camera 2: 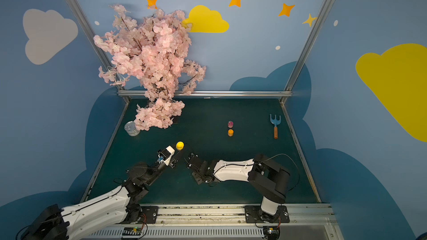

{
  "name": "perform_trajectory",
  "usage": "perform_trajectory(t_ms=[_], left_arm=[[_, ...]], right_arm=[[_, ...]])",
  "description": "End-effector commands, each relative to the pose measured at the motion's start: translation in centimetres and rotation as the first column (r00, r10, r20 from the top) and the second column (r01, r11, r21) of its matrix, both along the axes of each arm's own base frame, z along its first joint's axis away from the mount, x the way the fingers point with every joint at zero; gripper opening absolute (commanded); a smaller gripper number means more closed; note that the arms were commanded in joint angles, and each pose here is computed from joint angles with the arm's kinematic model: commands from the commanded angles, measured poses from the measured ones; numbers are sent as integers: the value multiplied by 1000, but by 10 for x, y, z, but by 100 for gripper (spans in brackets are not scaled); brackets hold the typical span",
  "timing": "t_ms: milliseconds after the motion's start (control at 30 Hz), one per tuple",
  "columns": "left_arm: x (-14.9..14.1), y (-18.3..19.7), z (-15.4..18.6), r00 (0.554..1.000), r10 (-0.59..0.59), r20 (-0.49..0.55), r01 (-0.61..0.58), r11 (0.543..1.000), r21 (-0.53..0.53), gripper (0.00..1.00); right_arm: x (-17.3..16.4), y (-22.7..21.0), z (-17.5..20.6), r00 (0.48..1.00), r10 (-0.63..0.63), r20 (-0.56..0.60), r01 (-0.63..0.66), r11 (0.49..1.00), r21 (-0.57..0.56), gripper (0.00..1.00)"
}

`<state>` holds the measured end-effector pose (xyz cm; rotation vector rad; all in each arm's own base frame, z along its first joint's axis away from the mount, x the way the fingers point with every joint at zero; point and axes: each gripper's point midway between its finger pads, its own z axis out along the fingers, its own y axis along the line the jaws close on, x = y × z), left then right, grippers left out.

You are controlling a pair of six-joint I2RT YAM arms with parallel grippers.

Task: Close the paint jar lid
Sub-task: Pick up the lid from the center of the board, then close the lid on the paint jar.

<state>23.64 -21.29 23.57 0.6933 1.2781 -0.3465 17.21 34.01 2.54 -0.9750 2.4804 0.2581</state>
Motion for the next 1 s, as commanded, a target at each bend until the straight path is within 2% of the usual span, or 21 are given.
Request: perform_trajectory(t_ms=[0, 167, 400, 700, 833, 967], left_arm=[[-1, -1, 5, 1000, -8, 18, 8, 1000, -6, 36], [1, -1, 4, 1000, -3, 13, 3, 1000, -5, 36], [4, -1, 1, 1000, 3, 1, -3, 1000, -1, 36], [4, -15, -9, 997, -61, -43, 61, 998, 21, 35], [0, -31, -18, 986, -147, -82, 151, 987, 50, 35], [-12, -57, -35, 942, -301, -150, 315, 946, 76, 35]], right_arm=[[2, -3, 11, 1000, -11, 16, 11, 1000, 12, 31], [6, -25, 16, 998, -46, 36, 47, 999, -17, 26], [12, -66, 22, 990, -137, 17, 137, 990, -25, 26], [14, -107, 58, 979, -203, 19, 202, 979, 39, 27], [12, -127, 80, 973, -228, 38, 225, 973, 58, 27], [11, -141, 101, 964, -255, 73, 247, 964, 96, 28]])
